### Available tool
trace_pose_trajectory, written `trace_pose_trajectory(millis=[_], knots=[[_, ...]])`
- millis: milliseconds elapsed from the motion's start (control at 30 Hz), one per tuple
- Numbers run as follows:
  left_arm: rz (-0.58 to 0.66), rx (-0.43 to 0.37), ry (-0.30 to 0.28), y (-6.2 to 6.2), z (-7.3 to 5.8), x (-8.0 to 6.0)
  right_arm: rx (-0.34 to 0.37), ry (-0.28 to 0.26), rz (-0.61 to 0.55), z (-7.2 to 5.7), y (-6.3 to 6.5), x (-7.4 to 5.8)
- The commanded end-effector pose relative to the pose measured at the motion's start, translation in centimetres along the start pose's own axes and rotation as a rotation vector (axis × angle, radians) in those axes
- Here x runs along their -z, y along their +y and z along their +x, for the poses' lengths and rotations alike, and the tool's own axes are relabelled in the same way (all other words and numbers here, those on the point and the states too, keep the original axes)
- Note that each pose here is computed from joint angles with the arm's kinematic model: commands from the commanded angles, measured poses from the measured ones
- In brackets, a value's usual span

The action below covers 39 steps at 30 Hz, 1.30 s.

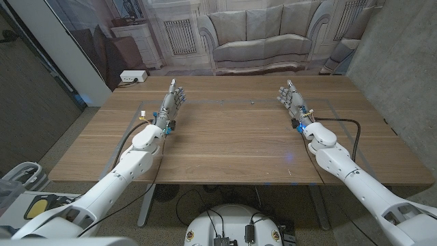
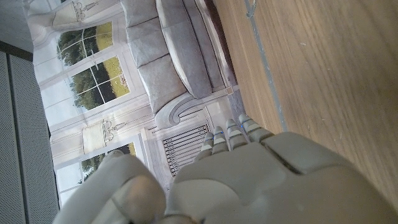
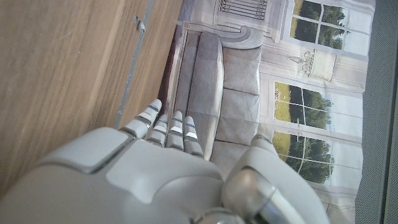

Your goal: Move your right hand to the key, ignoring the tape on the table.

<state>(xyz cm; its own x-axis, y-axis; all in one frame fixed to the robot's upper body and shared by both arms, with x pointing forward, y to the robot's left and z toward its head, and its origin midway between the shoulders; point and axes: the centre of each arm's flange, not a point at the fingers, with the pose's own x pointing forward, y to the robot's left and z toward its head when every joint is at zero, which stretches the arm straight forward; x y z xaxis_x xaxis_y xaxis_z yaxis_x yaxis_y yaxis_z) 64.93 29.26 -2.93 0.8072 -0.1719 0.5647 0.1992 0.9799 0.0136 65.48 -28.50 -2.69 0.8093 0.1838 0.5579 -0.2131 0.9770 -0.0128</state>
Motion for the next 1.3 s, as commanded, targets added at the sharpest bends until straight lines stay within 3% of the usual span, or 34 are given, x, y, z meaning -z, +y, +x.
trace_pose_trajectory(millis=[33,567,933,1300], knots=[[-0.011,-0.001,0.004,0.0,0.0,0.0,-0.019,-0.007,0.023,0.4,0.8,0.0],[-0.016,0.031,-0.013,-0.2,0.5,-0.3,-0.038,-0.053,0.03,-0.2,1.3,-1.0],[-0.012,0.067,-0.046,-1.2,1.5,-0.9,-0.042,-0.075,0.0,-1.4,0.3,-1.5],[-0.027,0.085,-0.053,-1.2,1.8,-1.0,-0.026,-0.094,-0.021,-2.6,-0.5,-1.9]])
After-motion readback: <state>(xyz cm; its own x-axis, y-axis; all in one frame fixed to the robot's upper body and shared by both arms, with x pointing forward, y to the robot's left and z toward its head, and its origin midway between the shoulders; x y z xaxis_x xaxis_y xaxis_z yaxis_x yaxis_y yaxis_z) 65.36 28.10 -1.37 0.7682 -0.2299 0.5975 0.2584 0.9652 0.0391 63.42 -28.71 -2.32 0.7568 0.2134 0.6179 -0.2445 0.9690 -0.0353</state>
